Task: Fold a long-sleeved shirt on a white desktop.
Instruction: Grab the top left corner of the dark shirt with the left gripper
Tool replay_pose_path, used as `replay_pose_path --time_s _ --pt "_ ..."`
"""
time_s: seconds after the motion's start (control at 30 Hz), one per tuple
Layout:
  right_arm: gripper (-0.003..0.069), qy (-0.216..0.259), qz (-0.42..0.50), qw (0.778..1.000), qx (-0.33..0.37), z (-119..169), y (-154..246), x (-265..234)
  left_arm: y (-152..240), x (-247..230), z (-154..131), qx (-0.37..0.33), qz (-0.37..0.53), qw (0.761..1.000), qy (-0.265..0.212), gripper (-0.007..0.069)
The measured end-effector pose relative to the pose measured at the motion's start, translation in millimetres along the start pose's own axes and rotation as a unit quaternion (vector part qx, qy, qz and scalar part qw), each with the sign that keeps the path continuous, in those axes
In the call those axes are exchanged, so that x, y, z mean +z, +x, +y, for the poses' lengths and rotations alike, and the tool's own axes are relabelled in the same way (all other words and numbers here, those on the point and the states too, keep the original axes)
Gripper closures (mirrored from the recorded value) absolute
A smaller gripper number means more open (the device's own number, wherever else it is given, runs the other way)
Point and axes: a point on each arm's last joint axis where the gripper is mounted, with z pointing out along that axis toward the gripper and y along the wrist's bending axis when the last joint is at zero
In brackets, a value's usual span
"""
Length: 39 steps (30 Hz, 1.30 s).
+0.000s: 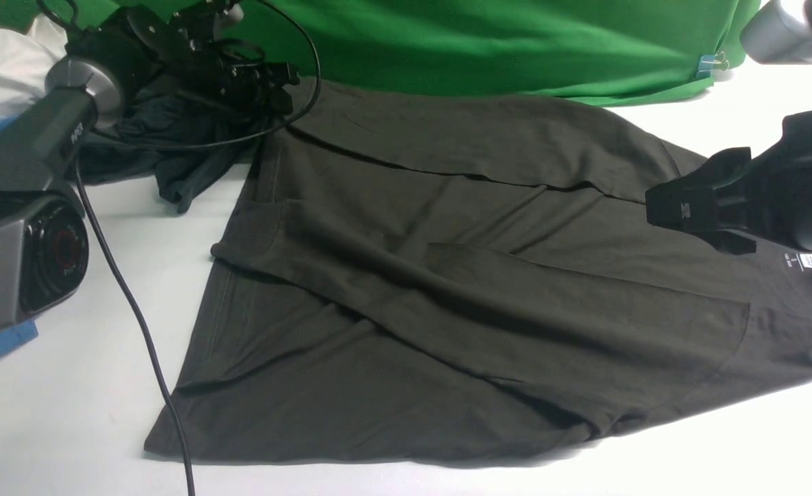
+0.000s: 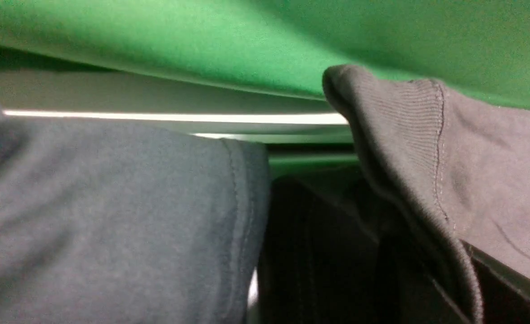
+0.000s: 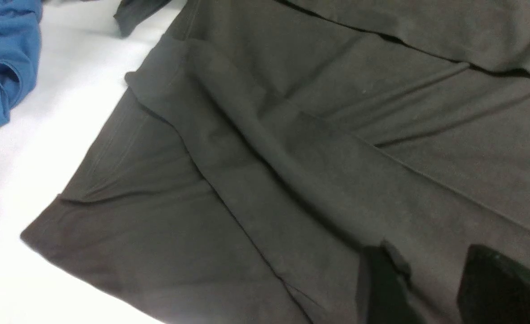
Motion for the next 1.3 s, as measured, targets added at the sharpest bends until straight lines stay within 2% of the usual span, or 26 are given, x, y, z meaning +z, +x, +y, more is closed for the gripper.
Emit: replay_pose_path --time_s 0.13,0.4,0.6,0.7,0.83,0.87,0.93,1.13,1.3 --pt "0.0418 0.0 0.0 1.0 0.0 0.0 0.0 0.0 1.1 0.1 1.5 0.01 0.006 1.0 -0.01 0.0524" --pt "0.0418 0.0 0.0 1.0 0.0 0.1 0.1 0.0 1.1 0.1 1.6 0.011 0.006 1.0 -0.011 0.0347" --pt "0.0418 -0.001 0.0 1.0 0.001 0.1 0.1 0.0 0.6 0.1 0.2 0.004 0.003 1.0 -0.003 0.0328" --pt "0.0418 -0.001 0.0 1.0 0.001 0.1 0.1 0.0 0.4 0.1 -0.5 0.002 0.002 1.0 0.001 0.0356" --pt "0.0418 -0.001 0.002 1.0 0.001 0.1 0.3 0.0 0.3 0.0 0.0 0.001 0.002 1.0 0.001 0.0486" --pt "0.0418 -0.001 0.002 1.0 0.001 0.1 0.4 0.0 0.3 0.0 0.0 0.002 0.002 1.0 0.0 0.0493" --pt "0.0418 -0.001 0.008 1.0 0.001 0.1 1.4 0.0 0.7 0.0 1.0 0.007 0.004 1.0 -0.005 0.0571" --pt "0.0418 -0.001 0.014 1.0 0.001 0.2 2.6 0.0 1.2 -2.8 -1.0 0.008 0.017 1.0 -0.001 0.0583" --pt "0.0418 -0.001 0.018 1.0 0.001 0.2 3.3 -0.1 -10.8 -28.0 -15.3 0.02 0.029 0.999 0.013 0.0583"
